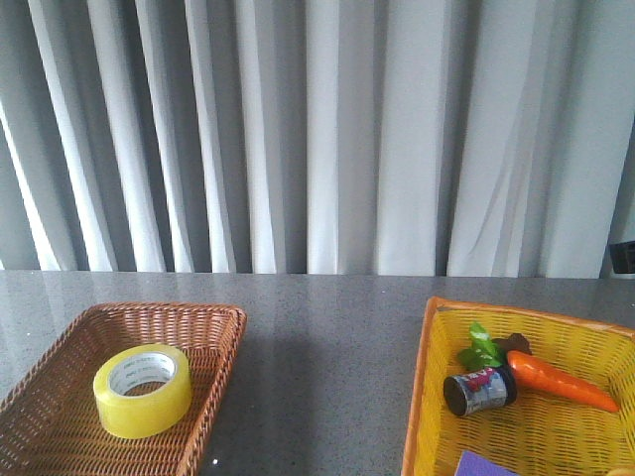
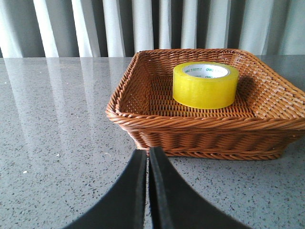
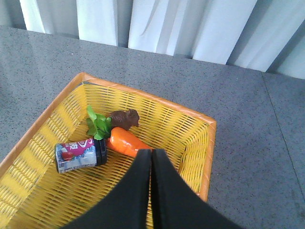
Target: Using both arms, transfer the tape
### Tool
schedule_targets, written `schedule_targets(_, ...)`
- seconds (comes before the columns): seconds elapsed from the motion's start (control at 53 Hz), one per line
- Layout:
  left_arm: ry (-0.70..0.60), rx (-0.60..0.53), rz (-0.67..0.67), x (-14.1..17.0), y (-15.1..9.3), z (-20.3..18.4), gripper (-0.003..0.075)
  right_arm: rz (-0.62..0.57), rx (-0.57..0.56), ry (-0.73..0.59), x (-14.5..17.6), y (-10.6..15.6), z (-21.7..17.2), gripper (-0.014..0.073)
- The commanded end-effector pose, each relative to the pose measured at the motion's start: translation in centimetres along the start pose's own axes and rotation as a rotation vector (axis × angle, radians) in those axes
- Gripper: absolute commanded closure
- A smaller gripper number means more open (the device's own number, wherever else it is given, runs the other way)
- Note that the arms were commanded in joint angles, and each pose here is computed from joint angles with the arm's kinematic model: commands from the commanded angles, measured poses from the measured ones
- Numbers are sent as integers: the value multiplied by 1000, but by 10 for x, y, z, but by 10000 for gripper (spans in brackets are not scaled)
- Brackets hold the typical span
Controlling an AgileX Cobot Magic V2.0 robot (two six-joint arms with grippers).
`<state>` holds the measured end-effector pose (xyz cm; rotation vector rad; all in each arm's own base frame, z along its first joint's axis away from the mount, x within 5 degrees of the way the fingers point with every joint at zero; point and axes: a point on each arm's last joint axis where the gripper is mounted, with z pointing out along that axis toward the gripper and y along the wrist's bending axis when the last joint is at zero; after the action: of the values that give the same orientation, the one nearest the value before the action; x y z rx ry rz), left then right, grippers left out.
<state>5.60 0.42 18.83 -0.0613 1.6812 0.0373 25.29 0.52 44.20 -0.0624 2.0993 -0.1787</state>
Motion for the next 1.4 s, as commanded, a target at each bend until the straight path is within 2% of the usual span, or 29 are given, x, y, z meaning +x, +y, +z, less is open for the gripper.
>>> schedule_targets(0.0,-118,11,-5,-16,-1,-4,727,-8,14,-106,-13,-4,-14,603)
schedule_targets(0.68,-118,11,-5,-16,-1,-4,727,-3,7,-105,-12,-3,-14,603)
schedule_targets(0.812,-117,11,-5,-15,-1,-4,727,-44,-2,-164,-12,-3,-19,603)
schedule_targets(0.963,-117,11,-5,-15,-1,-4,727,-11,-87,-319,22,8,-24,603)
schedule_targets(1.039,-117,11,-5,-15,-1,-4,727,55,-124,-379,45,12,-30,603)
schedule_targets(1.152,-117,11,-5,-15,-1,-4,727,156,-168,-368,82,16,-35,603)
schedule_targets(1.378,-116,11,-5,-15,-1,-4,727,167,-170,-380,164,19,-57,603)
